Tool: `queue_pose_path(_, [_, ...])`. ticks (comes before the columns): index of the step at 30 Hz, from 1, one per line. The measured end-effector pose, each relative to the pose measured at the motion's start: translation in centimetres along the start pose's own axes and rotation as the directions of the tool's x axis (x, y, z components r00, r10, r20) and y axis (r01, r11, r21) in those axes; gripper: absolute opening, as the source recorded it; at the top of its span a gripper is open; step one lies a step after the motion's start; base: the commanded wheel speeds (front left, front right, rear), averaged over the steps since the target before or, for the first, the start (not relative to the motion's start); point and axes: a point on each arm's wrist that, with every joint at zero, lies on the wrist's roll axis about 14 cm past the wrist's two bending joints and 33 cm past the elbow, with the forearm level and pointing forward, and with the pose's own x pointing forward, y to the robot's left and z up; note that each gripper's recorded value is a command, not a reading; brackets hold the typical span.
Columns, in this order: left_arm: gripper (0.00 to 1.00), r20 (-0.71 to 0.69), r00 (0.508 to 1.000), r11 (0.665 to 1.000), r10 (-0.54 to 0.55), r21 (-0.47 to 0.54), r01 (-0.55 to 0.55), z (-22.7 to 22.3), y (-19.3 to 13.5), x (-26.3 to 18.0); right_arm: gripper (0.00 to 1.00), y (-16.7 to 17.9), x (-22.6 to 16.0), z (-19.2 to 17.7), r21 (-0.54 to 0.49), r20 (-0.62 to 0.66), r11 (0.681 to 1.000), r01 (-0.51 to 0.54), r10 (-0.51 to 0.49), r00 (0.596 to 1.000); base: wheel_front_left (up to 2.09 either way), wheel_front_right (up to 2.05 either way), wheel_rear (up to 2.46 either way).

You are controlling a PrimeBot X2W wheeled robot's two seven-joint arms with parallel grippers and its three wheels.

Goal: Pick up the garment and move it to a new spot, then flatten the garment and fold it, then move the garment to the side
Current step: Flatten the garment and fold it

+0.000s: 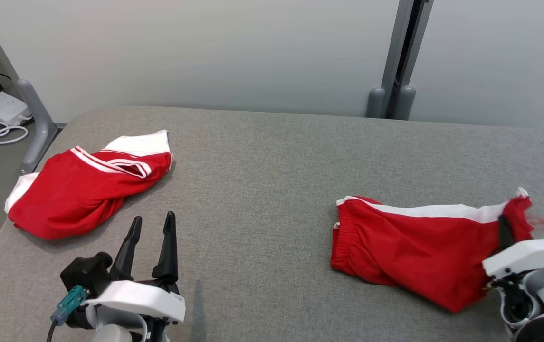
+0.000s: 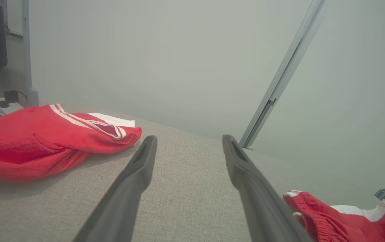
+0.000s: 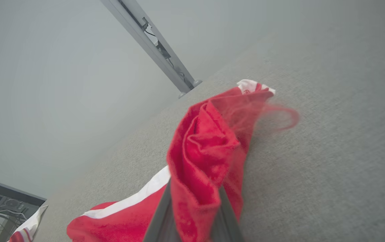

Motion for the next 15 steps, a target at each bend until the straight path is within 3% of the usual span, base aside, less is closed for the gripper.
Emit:
queue_pose_path(7, [1.00,0.015,0.999,0.999,0.040,-0.005,-0.040,0.5,1.3,-0.8,0.00,7.2,-0.8,-2.5,-0.004,-0.026,0.979,-0.206,0.206,0.978,0.00,0.00,0.00])
queue_pose_path(15, [1.00,0.018,0.998,0.998,0.063,-0.008,-0.062,0.5,2.1,-1.4,0.00,12.1,-2.5,-6.6,-0.006,-0.141,0.939,-0.344,0.340,0.930,0.00,0.00,0.00])
